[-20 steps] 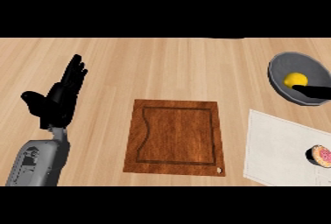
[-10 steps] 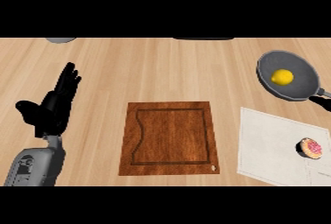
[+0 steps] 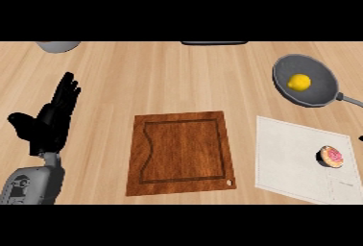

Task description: Pick the lemon from the cutting board and place it in the pan

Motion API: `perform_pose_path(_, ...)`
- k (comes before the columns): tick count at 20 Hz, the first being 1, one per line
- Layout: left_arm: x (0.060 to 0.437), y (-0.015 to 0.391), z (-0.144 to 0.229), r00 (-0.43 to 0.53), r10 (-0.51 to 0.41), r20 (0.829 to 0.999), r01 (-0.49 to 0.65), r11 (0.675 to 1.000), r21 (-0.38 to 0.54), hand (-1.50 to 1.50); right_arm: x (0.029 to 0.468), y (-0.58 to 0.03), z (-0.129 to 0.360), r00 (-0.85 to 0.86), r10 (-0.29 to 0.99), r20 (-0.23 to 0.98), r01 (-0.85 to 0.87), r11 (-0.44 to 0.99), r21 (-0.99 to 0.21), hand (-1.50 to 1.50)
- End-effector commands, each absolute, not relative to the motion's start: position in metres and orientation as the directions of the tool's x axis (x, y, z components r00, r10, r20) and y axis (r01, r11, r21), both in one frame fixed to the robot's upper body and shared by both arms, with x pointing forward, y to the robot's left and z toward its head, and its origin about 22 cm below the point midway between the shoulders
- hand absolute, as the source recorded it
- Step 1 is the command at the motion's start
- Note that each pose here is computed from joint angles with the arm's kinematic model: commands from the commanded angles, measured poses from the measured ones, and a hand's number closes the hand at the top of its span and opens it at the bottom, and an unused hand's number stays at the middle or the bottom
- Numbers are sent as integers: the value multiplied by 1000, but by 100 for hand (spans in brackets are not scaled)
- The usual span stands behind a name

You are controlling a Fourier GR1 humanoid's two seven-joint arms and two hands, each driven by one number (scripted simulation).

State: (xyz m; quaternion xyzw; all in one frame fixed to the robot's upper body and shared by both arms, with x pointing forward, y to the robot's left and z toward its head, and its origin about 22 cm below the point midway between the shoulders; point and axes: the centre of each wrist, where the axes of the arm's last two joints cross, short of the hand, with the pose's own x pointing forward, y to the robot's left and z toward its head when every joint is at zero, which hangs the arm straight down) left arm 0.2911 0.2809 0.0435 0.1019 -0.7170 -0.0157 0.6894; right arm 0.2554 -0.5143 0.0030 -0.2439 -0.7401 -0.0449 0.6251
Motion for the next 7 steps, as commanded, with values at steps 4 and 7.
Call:
perform_pose_path(4, 290, 281, 50, -36, -171, 985, -132, 978, 165, 0, 215, -510, 17, -74, 317, 945, 376, 887, -268, -150)
perform_pose_path(7, 301, 275, 47, -35, -151, 988, -126, 981, 145, 0, 209, -485, 22, -54, 351, 935, 396, 867, -302, -150)
